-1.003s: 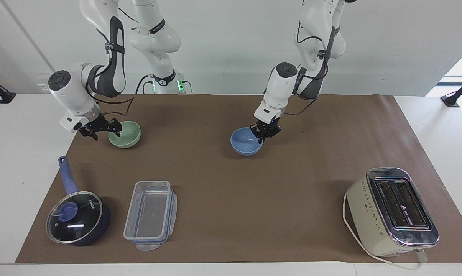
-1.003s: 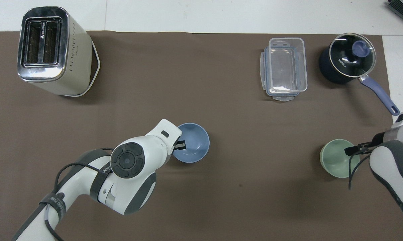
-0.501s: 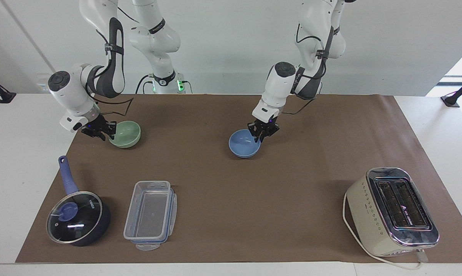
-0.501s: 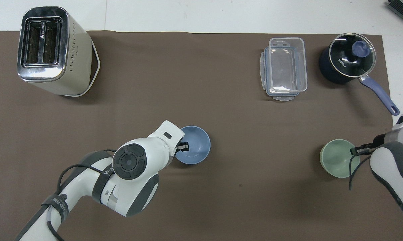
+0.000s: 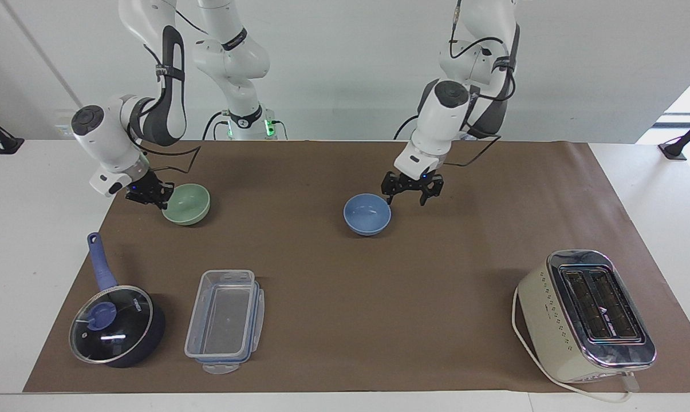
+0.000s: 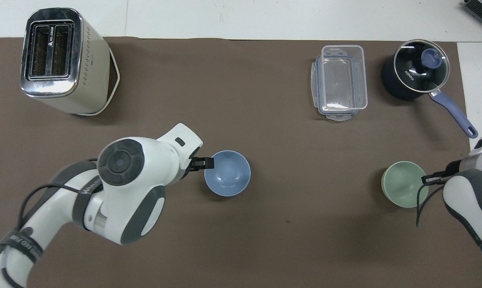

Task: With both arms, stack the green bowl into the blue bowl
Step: 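Release the blue bowl with the left gripper while the right gripper grasps the green bowl, then carry the green bowl with the right gripper over the blue bowl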

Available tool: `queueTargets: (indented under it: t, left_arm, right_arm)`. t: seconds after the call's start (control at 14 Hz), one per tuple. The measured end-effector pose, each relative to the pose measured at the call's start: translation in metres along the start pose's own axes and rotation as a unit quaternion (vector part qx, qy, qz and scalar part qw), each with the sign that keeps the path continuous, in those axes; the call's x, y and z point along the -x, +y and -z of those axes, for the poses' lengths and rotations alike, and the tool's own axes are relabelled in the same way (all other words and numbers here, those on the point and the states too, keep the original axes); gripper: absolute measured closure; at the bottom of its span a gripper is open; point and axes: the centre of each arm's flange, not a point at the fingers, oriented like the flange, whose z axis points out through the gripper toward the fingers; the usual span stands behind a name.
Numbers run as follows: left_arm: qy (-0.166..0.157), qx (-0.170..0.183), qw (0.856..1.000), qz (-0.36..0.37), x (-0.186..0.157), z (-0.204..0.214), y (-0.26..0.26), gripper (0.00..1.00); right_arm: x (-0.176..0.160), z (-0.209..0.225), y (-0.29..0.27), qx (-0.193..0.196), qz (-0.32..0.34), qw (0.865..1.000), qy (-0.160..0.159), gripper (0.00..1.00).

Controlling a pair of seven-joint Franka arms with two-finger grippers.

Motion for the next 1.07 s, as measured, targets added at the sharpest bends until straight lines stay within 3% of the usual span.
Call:
queueTargets:
  t: [0.21,0.5,0.72,1.07]
  left_arm:
    - [-0.003,-0.003,0.999,-0.037,-0.018,0.068,-0.065,0.0]
    - [-0.01,-0.008,0.998,-0.066,-0.039,0.138,-0.125,0.0]
    - [-0.007,-0.023,0.997,-0.067,-0.046,0.185,-0.154,0.0]
    - [-0.02,-0.039,0.996,-0.076,-0.052,0.213,-0.172,0.0]
  right_arm:
    - [-0.009,0.019,0.001,0.001,0.006,1.0,0.005,0.96]
    - [-0.024,0.075,-0.001,-0.038,0.017,0.999,0.023,0.96]
    - [-0.032,0.105,-0.012,-0.059,0.026,0.998,0.017,0.96]
    - [-0.067,0.152,-0.098,-0.061,0.023,0.998,0.006,0.96]
